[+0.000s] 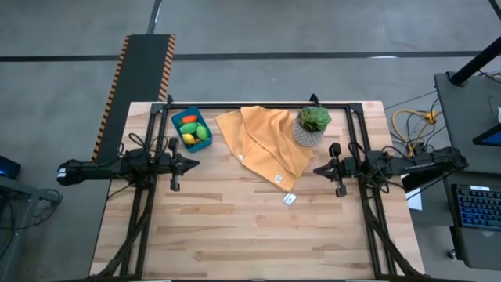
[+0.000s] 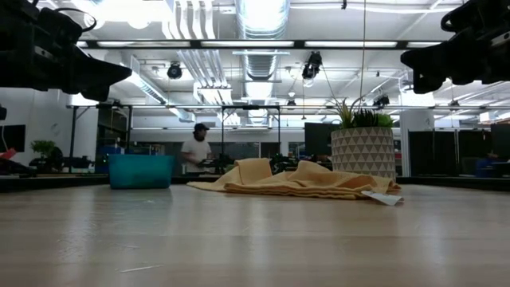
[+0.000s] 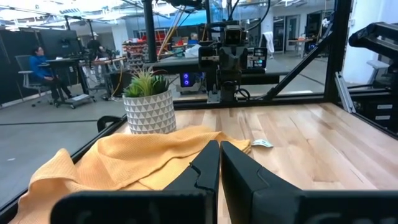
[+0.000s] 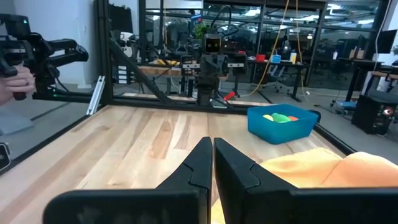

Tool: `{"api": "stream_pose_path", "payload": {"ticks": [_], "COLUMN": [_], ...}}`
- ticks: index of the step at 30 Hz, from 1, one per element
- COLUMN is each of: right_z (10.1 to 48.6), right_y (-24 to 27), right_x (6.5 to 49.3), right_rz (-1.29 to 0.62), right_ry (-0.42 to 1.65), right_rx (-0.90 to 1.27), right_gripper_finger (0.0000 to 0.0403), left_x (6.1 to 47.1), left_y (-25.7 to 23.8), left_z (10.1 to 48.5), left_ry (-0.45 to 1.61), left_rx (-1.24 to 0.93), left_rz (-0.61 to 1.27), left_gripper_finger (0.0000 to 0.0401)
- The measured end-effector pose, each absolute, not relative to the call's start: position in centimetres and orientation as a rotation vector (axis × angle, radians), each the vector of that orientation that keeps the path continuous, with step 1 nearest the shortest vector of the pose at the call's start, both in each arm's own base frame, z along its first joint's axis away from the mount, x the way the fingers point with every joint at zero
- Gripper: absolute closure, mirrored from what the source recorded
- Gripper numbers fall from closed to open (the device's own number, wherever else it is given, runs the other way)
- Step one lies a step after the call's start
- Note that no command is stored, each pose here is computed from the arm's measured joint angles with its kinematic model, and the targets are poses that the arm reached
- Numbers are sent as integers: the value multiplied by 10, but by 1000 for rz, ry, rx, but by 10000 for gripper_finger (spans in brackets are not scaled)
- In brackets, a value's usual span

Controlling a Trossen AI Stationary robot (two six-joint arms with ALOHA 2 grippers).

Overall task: Pick and placing Produce into tupperware
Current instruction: Return to Home Position

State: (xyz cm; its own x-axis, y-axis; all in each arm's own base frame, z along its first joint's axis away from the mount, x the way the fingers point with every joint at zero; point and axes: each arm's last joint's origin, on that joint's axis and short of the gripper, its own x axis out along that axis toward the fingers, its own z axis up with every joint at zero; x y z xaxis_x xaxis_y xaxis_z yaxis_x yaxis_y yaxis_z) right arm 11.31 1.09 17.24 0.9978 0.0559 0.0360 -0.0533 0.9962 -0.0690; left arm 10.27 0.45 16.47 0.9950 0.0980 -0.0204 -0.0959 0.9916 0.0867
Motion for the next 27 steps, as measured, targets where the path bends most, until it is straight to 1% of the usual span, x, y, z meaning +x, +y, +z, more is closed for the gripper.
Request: {"api": "stream_pose_path", "payload": {"ticks": [6,19,27], "right_z": [172,173,173], "right_y": [10,10,10], "right_x": [113,113,113], "right_rz": [41,28,29], "right_ry": [-38,-39,-39], "right_rx": [-83,13,22], "right_gripper_finger": [394,394,394], "left_x": [103,103,103], "left_y": [4,4,5], "left_z": [165,165,165], "left_ry": [27,28,26], "left_rx": [86,86,86], "left_rz": [95,95,97], "left_gripper_finger": [401,401,401]}}
